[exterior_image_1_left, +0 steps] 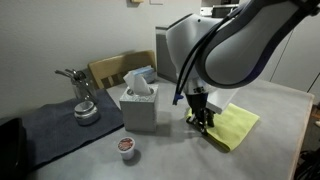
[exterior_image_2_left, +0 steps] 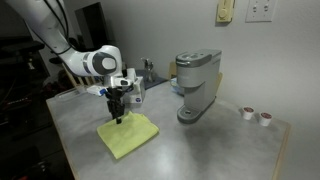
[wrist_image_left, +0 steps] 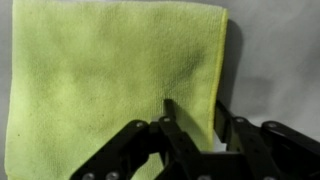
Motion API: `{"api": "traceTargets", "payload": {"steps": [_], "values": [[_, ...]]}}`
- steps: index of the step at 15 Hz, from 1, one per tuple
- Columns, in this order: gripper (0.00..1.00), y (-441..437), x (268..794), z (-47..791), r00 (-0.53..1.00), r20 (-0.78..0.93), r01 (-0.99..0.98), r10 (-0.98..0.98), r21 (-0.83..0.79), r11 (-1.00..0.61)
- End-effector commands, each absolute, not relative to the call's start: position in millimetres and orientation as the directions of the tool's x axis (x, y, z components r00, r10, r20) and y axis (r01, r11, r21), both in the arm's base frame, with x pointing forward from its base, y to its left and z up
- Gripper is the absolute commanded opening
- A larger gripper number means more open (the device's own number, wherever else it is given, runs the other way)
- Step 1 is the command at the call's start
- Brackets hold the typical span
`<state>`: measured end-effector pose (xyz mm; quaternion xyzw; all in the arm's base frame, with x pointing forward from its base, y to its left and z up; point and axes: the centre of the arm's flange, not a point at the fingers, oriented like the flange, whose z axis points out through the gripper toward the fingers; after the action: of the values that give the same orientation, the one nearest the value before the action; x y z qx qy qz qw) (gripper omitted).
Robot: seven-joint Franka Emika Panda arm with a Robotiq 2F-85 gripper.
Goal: Unfold the yellow towel once
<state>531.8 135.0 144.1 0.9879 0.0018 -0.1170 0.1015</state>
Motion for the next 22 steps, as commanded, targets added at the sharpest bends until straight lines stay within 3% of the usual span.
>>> {"api": "traceTargets", "payload": {"steps": [1, 3, 22], "values": [[0.11, 134.7, 533.8, 144.8, 0.969, -0.246, 0.021, -0.032, 0.212, -0.977], [0.0, 134.9, 533.2, 147.2, 0.969, -0.245, 0.023, -0.028, 0.202, -0.979], [0.01, 170.6, 540.3, 199.7, 0.91, -0.152, 0.344, 0.386, -0.241, -0.907]]}}
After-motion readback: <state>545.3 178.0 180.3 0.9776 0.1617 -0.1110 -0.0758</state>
